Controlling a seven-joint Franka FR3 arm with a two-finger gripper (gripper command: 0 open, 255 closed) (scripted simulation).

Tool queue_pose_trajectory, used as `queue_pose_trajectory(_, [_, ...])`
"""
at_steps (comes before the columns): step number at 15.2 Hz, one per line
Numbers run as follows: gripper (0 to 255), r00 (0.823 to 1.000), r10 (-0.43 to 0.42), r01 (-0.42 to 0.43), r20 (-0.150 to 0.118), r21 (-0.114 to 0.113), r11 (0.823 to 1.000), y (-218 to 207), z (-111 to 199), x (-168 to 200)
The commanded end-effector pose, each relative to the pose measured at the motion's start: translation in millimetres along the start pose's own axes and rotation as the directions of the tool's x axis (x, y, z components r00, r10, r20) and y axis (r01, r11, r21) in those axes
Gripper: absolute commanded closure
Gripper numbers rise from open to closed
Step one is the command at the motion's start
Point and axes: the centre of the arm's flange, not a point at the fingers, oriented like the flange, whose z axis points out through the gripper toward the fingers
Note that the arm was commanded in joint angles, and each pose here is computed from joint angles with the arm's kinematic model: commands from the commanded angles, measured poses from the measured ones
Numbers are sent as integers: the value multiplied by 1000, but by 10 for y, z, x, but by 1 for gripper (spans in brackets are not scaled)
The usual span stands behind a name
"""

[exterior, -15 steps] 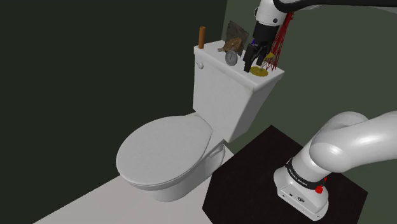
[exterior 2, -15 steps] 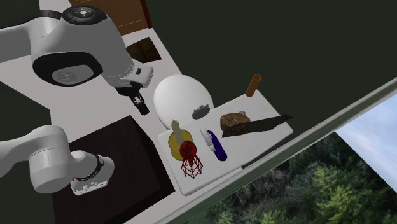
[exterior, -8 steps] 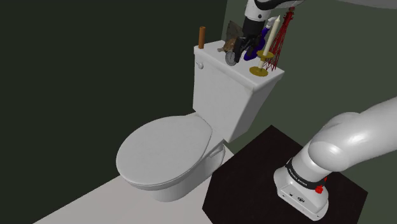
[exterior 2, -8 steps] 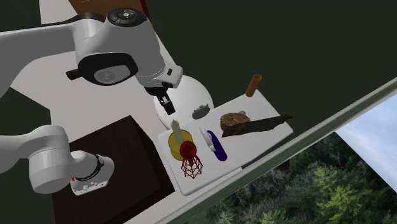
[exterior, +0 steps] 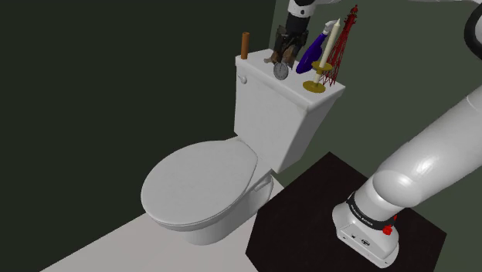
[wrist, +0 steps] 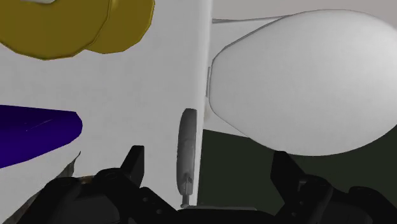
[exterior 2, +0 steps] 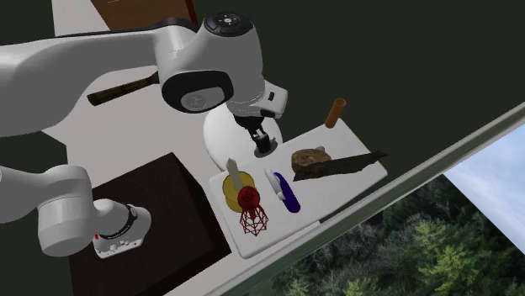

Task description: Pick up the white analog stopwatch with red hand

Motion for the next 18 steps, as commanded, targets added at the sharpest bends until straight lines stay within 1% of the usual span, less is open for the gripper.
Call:
queue_pose_trajectory(1, [0, 1000, 15, -15, -11, -9, 1000, 134, 33, 200])
queue_pose_trajectory(2, [0, 1000, 17, -17, -13, -10, 1000, 153, 35, 229])
queue_pose_trajectory(9, [0, 1000, 17, -17, -13, -10, 1000, 142, 434, 196])
queue_pose_trajectory(11, [0, 1000, 17, -17, -13, -10, 1000, 142, 434, 196])
queue_pose_trajectory(12, [255, 1000, 17, -17, -13, -10, 1000, 136, 433, 201])
queue_pose_trajectory(18, [255, 1000, 17, -17, -13, -10, 1000, 137, 434, 198])
